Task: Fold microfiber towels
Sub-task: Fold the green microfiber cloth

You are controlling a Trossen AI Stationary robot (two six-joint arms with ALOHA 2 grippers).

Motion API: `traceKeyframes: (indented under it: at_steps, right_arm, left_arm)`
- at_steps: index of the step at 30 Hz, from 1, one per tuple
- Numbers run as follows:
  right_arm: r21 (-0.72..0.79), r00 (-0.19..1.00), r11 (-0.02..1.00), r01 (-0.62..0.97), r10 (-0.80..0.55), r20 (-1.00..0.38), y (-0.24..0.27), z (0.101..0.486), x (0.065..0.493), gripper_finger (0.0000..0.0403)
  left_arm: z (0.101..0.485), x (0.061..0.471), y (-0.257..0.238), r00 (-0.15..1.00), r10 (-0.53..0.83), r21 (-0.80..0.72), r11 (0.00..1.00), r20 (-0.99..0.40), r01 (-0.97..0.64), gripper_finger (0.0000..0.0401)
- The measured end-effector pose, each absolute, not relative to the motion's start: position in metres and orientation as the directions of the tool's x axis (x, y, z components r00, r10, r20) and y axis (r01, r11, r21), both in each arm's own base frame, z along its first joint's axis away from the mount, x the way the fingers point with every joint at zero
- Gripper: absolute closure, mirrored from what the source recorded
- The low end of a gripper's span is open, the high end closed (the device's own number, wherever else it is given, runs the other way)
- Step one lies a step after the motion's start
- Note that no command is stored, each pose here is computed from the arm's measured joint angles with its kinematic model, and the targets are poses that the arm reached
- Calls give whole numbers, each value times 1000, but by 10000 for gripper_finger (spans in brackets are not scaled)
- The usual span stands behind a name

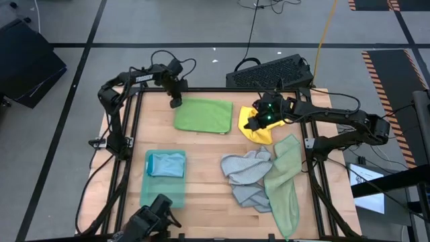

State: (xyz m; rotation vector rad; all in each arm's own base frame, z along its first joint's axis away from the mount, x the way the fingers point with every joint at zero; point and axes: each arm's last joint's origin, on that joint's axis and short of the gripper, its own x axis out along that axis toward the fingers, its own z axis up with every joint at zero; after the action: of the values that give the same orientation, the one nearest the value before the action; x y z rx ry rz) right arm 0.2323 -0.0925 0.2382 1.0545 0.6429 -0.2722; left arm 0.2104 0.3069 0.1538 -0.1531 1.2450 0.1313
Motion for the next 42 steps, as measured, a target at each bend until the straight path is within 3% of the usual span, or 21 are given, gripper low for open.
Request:
traceKeyframes:
  at_steps: [16, 25, 30, 35, 42]
  right_arm:
    - [684, 787, 564, 463, 92, -610, -93, 238, 232, 403]
    - [684, 794, 554, 476, 65, -605, -100, 239, 229, 403]
    - [686, 795, 548, 478, 61, -603, -101, 239, 229, 403]
    - [693, 850, 579, 430, -1, -527, -108, 245, 238, 391]
    - [675, 891, 644, 360, -22, -454, -146, 245, 277, 341]
  left_arm:
    - [154, 215, 299, 242, 15, -8, 996, -970, -92, 300]
    - [153, 228, 288, 145, 77, 68, 996, -986, -65, 388]
    - [165, 234, 275, 72, 136, 131, 989, -988, -68, 394]
    - [190, 244, 259, 132, 181, 174, 982, -975, -69, 395]
    - [218, 253, 229, 187, 169, 160, 985, -968, -61, 396]
